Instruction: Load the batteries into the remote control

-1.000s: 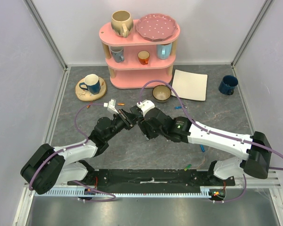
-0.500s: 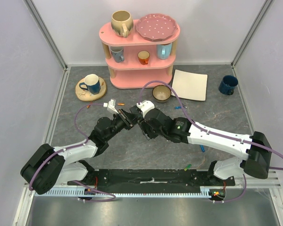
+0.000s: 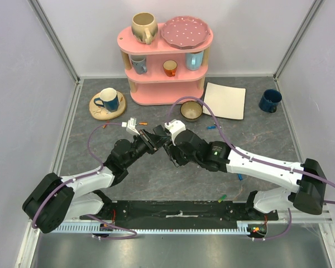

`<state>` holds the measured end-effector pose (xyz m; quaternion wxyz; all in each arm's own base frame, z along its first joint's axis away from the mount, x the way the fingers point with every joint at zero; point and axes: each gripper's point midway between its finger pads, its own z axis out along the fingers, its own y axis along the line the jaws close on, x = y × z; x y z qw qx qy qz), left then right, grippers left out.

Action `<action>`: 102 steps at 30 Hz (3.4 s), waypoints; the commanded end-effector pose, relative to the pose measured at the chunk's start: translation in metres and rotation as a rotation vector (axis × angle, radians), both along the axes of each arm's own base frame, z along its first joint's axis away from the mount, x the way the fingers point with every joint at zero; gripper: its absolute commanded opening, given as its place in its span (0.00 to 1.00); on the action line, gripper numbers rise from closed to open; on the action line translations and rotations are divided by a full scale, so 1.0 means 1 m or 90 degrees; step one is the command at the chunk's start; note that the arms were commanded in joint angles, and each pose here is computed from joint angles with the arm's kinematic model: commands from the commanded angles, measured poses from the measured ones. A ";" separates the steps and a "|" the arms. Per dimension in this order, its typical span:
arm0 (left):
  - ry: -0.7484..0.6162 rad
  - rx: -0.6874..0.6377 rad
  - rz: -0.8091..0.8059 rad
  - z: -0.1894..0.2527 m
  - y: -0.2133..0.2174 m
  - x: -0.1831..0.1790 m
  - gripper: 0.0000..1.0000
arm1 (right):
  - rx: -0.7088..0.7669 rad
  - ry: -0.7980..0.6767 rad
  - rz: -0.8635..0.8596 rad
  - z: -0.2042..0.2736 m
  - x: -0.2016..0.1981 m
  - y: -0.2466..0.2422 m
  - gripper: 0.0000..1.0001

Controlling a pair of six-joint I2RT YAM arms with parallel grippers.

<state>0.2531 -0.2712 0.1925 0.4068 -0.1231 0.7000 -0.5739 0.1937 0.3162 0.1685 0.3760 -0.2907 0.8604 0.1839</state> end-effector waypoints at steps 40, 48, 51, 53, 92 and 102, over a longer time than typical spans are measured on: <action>-0.110 -0.084 -0.143 0.015 0.052 -0.099 0.02 | -0.177 0.117 -0.389 -0.134 0.107 -0.201 0.44; -0.124 -0.064 -0.136 0.007 0.057 -0.103 0.02 | -0.191 0.139 -0.388 -0.145 0.114 -0.200 0.49; -0.120 -0.065 -0.143 0.005 0.055 -0.104 0.02 | -0.201 0.146 -0.387 -0.148 0.112 -0.202 0.56; -0.118 -0.069 -0.145 0.005 0.055 -0.105 0.02 | -0.203 0.146 -0.391 -0.148 0.111 -0.204 0.62; -0.091 -0.046 -0.114 0.009 0.060 -0.100 0.02 | 0.061 -0.055 -0.377 -0.051 0.116 -0.166 0.81; -0.118 -0.112 -0.158 0.023 0.057 -0.111 0.02 | 0.092 -0.078 -0.400 -0.035 0.125 -0.163 0.81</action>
